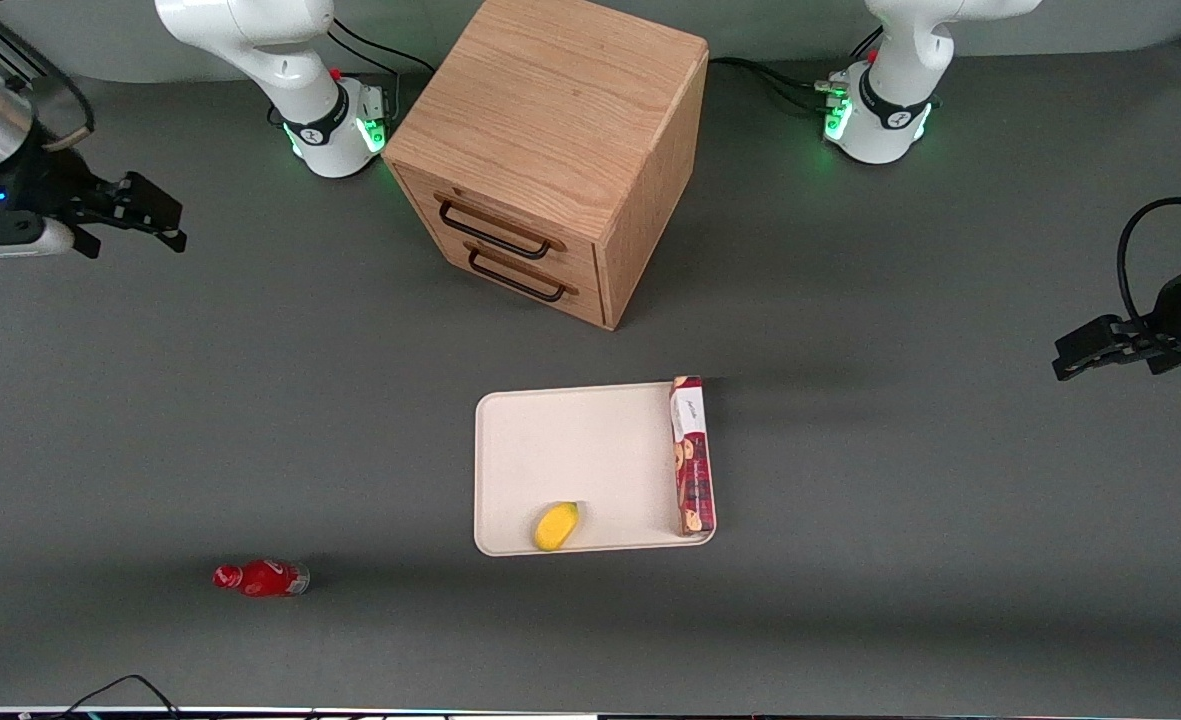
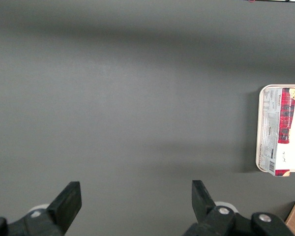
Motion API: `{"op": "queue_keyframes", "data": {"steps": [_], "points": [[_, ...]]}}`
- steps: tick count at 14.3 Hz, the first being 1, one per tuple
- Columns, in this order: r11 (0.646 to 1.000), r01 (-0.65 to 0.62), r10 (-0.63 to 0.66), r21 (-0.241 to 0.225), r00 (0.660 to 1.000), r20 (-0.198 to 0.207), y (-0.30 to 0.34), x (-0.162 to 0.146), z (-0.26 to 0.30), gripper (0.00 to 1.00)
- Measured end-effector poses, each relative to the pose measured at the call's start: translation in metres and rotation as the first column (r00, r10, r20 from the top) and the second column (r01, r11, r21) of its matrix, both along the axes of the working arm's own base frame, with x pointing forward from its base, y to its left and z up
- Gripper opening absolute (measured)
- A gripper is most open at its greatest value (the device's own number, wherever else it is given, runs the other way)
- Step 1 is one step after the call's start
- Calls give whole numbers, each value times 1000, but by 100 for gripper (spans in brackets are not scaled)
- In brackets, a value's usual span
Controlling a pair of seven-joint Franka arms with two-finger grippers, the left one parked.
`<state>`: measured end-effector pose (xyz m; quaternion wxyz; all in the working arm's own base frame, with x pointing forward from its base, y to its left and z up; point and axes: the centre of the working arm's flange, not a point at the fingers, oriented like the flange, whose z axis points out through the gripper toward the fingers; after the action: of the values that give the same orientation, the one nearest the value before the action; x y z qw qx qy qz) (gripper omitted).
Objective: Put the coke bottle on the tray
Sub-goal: 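Move the right gripper down over the red Coca-Cola bottle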
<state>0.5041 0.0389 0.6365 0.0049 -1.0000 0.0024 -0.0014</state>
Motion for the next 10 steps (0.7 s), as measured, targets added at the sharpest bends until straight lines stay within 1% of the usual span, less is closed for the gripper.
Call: {"op": "queue_keyframes", "data": {"steps": [2, 5, 7, 9, 10], "points": [[999, 32, -32, 19, 999, 0, -16, 1, 0, 100], [999, 30, -30, 22, 1000, 7, -15, 2, 2, 100], [1000, 25, -25, 18, 999, 32, -13, 8, 5, 100], [1000, -17, 17, -4, 998, 64, -15, 31, 11, 100], [999, -51, 52, -13, 997, 65, -16, 49, 7, 100]]}}
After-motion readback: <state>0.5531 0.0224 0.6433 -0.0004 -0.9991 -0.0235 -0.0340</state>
